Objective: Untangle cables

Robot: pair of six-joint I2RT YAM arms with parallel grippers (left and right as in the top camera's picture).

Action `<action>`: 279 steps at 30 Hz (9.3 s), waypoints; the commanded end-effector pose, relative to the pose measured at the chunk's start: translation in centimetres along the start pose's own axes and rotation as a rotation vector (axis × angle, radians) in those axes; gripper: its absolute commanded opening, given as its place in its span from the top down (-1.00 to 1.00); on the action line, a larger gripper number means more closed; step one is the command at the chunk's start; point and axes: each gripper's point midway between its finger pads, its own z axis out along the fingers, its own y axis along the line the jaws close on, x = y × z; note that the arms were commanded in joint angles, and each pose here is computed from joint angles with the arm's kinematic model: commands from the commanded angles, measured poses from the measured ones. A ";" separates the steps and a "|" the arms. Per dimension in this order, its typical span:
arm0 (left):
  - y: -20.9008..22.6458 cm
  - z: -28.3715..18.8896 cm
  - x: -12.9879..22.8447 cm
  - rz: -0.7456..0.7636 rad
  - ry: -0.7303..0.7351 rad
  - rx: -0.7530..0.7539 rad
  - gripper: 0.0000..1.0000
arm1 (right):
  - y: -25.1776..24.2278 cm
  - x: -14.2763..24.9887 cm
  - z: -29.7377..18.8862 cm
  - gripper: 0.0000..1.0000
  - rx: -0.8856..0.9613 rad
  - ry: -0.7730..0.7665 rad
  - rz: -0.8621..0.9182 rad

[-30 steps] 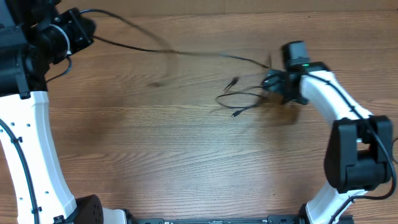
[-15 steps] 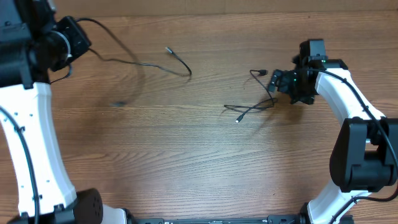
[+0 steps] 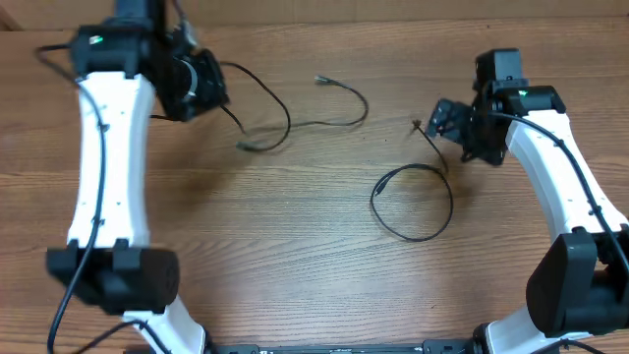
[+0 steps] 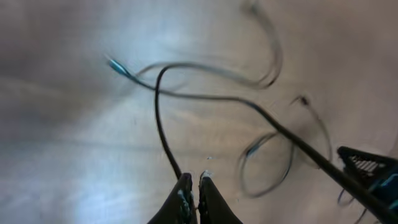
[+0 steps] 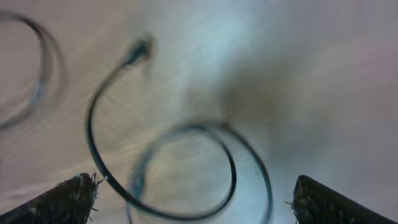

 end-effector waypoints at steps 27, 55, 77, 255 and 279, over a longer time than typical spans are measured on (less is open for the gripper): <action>5.2 15.4 3.9 0.006 0.365 -0.363 0.91 | 6.5 7.5 5.6 -0.81 -0.034 0.141 0.015; 5.9 15.0 4.1 -0.012 0.374 -0.395 0.87 | 4.9 8.3 13.9 0.92 0.192 0.144 -0.152; 6.1 14.6 4.7 -0.052 0.397 -0.411 0.89 | -16.2 -27.6 -4.9 0.92 0.285 -0.689 -0.179; -3.3 -11.7 5.0 0.333 -0.415 -0.291 -0.99 | 8.3 -1.4 -3.9 -1.00 -0.425 0.108 -0.137; 11.8 -9.4 7.8 -0.059 -0.429 -0.589 -0.99 | 11.9 6.0 -2.1 -1.00 -0.100 0.131 -0.144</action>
